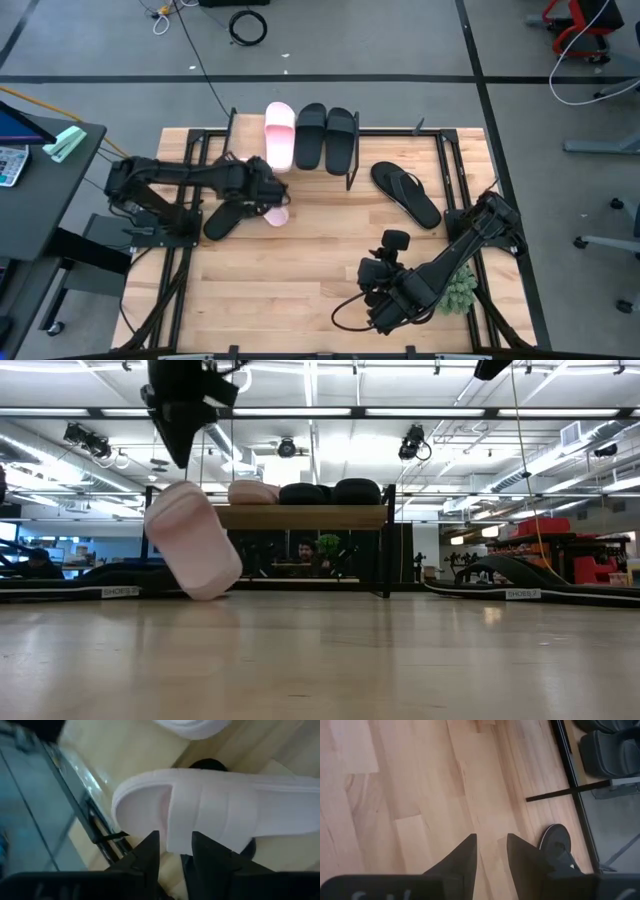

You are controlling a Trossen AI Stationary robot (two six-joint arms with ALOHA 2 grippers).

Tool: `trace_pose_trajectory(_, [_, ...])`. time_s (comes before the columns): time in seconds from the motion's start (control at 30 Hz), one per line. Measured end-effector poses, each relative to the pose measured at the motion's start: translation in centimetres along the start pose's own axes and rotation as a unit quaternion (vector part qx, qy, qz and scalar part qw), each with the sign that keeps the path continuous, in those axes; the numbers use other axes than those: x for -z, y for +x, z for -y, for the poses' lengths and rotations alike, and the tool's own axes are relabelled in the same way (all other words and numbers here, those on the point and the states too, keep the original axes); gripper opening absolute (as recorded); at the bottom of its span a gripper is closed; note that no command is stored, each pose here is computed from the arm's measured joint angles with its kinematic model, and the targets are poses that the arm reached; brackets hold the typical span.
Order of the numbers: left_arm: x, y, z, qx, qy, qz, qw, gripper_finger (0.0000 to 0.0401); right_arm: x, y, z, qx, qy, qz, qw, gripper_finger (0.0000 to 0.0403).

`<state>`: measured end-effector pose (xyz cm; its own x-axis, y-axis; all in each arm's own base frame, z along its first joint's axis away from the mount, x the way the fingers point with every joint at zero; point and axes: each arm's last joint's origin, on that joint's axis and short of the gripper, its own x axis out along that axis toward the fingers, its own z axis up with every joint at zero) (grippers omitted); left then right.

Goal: Pick and place slides into the shelf
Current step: Put the pink slipper on the shelf

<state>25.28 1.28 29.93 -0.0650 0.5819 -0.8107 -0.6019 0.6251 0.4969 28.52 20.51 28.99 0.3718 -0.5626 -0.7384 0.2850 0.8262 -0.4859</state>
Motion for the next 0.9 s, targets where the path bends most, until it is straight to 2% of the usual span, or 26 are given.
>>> trace_pose_trajectory(0.1, [-0.6,0.4,0.1,0.05,-0.001,-0.018,0.999,0.0129,0.2,-0.2,-0.2,-0.002,-0.002,0.002,1.0,0.0113])
trace_pose_trajectory(0.2, [-0.8,0.0,1.1,0.095,0.01,-0.001,0.995,0.0138,0.3,-0.3,-0.2,-0.004,-0.003,0.003,1.0,0.0113])
trace_pose_trajectory(0.47, [1.1,-1.6,4.3,0.104,0.003,0.011,0.995,0.0144,0.3,-0.4,-0.3,-0.005,0.007,0.005,1.0,0.0113])
trace_pose_trajectory(0.53, [1.6,-1.5,5.6,0.084,0.019,0.019,0.996,0.014,0.3,-0.4,-0.4,-0.006,0.01,0.006,1.0,0.0113])
trace_pose_trajectory(0.77, [2.4,0.0,9.6,-0.064,0.081,0.096,0.99,0.0129,0.3,-0.4,-0.4,-0.01,0.012,0.004,1.0,0.0113])
trace_pose_trajectory(0.9, [2.8,1.3,11.0,-0.107,0.103,0.077,0.986,0.0128,0.3,-0.4,-0.4,-0.011,0.012,0.002,1.0,0.0113])
